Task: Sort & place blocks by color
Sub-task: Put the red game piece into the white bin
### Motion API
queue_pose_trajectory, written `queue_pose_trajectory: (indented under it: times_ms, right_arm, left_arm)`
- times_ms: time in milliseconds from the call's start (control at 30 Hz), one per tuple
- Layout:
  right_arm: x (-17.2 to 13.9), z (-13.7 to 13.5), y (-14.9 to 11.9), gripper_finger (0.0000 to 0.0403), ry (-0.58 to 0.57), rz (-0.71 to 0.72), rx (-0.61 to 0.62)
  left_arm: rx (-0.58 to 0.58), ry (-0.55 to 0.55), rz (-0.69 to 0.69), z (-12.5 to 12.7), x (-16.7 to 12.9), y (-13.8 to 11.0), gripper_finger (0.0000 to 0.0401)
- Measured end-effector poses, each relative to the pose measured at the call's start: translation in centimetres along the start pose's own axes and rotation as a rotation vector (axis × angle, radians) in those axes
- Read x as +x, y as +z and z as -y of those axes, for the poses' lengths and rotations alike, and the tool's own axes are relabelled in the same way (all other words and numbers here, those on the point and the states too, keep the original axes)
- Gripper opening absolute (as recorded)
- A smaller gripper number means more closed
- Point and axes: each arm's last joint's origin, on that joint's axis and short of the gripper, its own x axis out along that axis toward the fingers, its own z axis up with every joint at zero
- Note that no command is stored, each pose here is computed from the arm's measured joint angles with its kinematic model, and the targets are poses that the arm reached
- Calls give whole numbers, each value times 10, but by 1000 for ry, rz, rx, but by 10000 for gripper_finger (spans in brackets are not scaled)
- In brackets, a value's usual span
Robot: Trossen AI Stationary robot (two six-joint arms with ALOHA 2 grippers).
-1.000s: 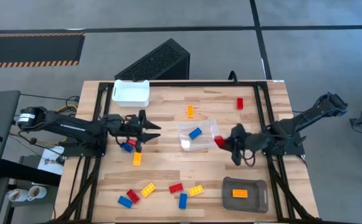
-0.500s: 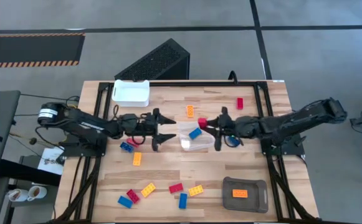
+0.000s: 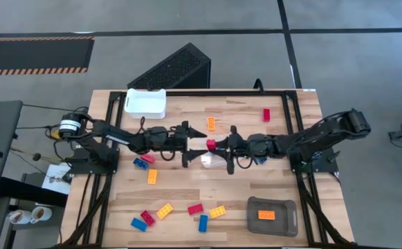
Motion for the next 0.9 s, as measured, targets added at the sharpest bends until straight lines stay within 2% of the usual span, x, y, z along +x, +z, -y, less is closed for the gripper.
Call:
queue_pose_trajectory:
  times_ms: [167,367,467,533,633,833,900]
  right_arm:
    - [7,-2,-5,107,25,-1,9]
    - [18,-5,-5,97,51,-20,8]
    - [23,-8,-4,104,86,-23,8]
    - [24,-8,-7,110,85,-44,4]
    - [25,-9,-5,115,87,-38,5]
    - [25,-8,-5,120,75,-42,17]
    - [26,-6,-5,129,71,-51,26]
  left_arm:
    - [-3,-73,12,5,5,6,316]
    - [7,-89,50,11,5,9,316]
    - [1,-88,64,11,5,10,303]
    - [4,-86,63,10,5,10,280]
    - [19,-84,51,10,5,9,224]
    - [60,-90,42,11,5,8,57]
    - [54,-86,39,11,5,7,59]
